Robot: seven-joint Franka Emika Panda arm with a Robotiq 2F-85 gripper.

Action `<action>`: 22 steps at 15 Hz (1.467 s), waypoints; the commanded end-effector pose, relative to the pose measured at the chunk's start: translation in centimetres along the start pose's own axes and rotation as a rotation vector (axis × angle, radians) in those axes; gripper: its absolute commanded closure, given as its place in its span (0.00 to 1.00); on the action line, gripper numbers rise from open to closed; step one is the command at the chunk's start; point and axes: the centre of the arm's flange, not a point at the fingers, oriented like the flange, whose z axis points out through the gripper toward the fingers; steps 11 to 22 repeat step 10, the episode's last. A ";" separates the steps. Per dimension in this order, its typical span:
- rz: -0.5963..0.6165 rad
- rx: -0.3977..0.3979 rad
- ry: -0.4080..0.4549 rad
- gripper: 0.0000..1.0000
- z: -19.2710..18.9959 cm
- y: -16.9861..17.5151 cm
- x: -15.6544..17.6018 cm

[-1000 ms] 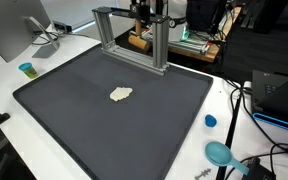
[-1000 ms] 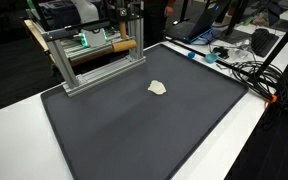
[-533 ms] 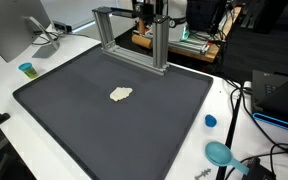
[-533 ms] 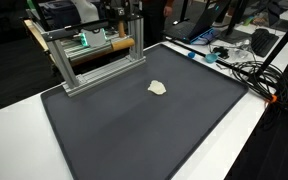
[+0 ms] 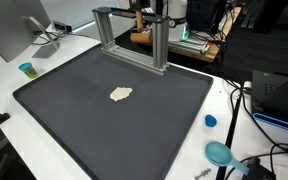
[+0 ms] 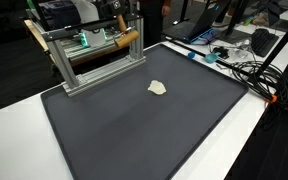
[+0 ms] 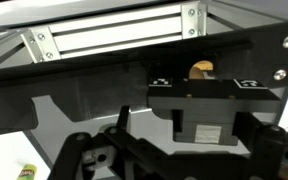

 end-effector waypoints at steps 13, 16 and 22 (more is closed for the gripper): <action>-0.028 0.178 0.137 0.00 -2.6 5.1 0.0; -0.028 0.178 0.137 0.00 -2.6 5.1 0.0; -0.028 0.178 0.137 0.00 -2.6 5.1 0.0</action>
